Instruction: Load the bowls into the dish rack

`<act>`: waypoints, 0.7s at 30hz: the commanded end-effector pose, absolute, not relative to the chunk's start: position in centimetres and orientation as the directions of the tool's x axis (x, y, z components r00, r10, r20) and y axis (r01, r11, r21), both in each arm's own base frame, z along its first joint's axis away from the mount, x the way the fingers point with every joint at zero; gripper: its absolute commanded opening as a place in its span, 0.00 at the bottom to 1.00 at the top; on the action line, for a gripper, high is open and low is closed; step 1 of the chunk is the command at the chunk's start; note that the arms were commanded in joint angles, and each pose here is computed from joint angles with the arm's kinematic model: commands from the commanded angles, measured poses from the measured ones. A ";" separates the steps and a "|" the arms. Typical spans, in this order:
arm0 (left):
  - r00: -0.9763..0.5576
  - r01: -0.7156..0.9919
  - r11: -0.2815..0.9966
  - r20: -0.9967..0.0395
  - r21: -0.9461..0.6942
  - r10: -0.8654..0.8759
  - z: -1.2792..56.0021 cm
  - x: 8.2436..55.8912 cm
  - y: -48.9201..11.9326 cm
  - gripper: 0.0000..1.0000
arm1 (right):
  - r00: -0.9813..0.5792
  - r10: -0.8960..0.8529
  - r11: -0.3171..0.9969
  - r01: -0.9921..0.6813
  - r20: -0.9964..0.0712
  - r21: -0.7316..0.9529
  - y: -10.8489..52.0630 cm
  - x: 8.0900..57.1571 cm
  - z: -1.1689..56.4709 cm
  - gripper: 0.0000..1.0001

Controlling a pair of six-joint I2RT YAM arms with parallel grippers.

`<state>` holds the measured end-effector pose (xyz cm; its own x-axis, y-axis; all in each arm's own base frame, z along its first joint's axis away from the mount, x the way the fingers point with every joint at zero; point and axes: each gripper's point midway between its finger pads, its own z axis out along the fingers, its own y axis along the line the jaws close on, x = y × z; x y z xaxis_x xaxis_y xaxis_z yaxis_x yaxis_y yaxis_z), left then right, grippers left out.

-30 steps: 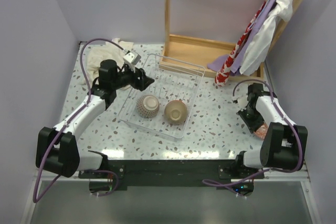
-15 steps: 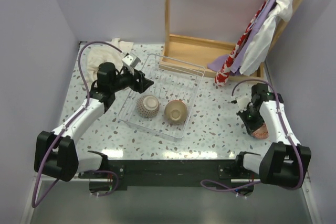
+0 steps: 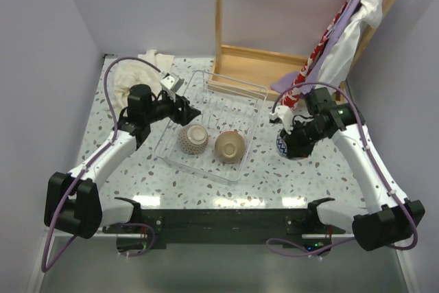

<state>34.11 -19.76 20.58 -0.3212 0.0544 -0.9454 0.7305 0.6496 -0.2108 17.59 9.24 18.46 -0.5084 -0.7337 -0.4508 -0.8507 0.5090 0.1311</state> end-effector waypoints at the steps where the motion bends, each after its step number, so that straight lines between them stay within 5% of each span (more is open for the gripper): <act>1: -0.251 0.755 0.643 -0.963 -0.130 0.100 22.3 34.7 -19.5 0.65 | -0.481 -0.661 0.352 -0.877 -0.576 0.328 15.3 15.8 22.3 0.00; 5: -0.245 0.797 0.595 -0.955 -0.099 0.169 21.7 34.0 -19.7 0.39 | -0.430 -0.629 0.202 -0.895 -0.648 0.398 19.5 15.4 24.3 0.00; 8: -0.267 0.797 0.596 -0.943 -0.100 0.199 21.2 33.5 -19.3 0.00 | -0.419 -0.567 0.104 -0.890 -0.709 0.443 22.7 15.5 26.2 0.00; 21: -0.314 0.814 0.574 -0.898 -0.087 0.309 21.5 33.0 -17.4 0.00 | -0.479 -0.438 -0.238 -0.754 -0.761 0.612 33.0 17.4 27.1 0.00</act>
